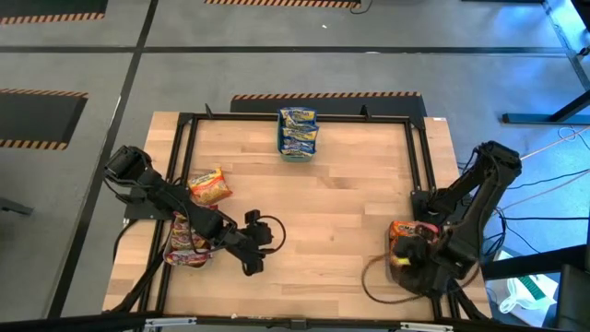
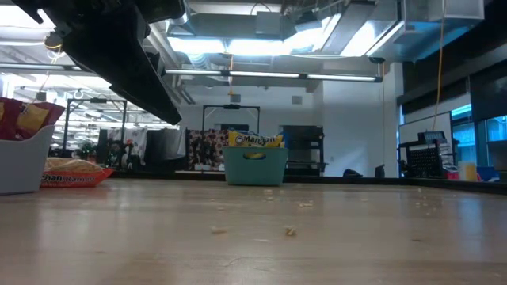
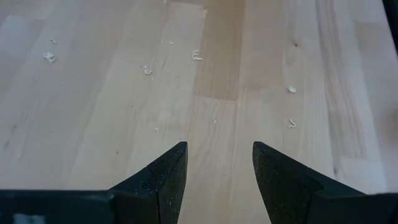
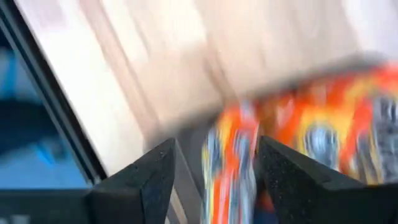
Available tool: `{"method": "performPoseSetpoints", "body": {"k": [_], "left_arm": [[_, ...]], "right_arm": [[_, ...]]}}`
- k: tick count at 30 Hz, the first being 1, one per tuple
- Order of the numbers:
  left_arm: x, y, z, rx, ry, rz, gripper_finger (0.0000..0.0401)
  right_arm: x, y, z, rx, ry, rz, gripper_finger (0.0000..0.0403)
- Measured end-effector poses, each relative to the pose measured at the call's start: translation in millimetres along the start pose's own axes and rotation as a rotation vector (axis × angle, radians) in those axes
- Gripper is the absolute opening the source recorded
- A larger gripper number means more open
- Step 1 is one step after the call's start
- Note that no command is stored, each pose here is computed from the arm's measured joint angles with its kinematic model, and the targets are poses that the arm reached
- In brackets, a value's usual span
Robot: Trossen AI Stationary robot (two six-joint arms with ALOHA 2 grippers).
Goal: Sort Maruchan noodles
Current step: Put the orange noodle pack into the black bin
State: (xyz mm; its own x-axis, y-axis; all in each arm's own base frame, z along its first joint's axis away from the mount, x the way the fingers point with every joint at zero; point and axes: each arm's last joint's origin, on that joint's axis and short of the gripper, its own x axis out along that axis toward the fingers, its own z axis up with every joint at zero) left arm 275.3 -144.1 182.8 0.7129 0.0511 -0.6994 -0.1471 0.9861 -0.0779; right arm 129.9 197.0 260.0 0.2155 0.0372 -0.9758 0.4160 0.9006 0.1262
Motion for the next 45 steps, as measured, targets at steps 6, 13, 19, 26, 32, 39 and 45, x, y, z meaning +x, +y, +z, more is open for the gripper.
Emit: {"method": "performPoseSetpoints", "body": {"k": [6, 13, 19, 26, 32, 39, 45], "left_arm": [[2.8, 7.0, 3.9, -0.02, -0.018, 0.045, 0.0176], [7.2, 16.6, 8.5, -0.054, 0.011, 0.025, 0.0183], [7.5, 17.1, 8.8, -0.039, 0.015, 0.02, 0.0185], [7.5, 17.3, 8.4, -0.034, 0.018, 0.023, 0.0185], [7.4, 17.3, 8.4, -0.018, 0.019, 0.022, 0.0185], [7.2, 16.7, 8.1, -0.009, 0.016, 0.026, 0.0185], [7.2, 16.9, 8.2, -0.009, 0.015, 0.028, 0.0185]], "right_arm": [[6.1, 10.6, 26.7, 0.021, -0.287, 0.1, 0.0214], [9.9, 12.5, 31.2, -0.002, -0.198, 0.15, 0.0214], [-0.3, 24.7, 17.1, 0.012, -0.037, 0.279, 0.0214], [1.6, 30.4, -10.6, 0.243, 0.099, 0.299, 0.0214], [15.7, 27.9, -27.0, 0.312, 0.138, 0.3, 0.0214], [31.4, 14.6, -30.7, 0.314, 0.166, 0.196, 0.0214], [34.6, -7.7, -32.5, 0.294, 0.153, -0.03, 0.0214]]}}
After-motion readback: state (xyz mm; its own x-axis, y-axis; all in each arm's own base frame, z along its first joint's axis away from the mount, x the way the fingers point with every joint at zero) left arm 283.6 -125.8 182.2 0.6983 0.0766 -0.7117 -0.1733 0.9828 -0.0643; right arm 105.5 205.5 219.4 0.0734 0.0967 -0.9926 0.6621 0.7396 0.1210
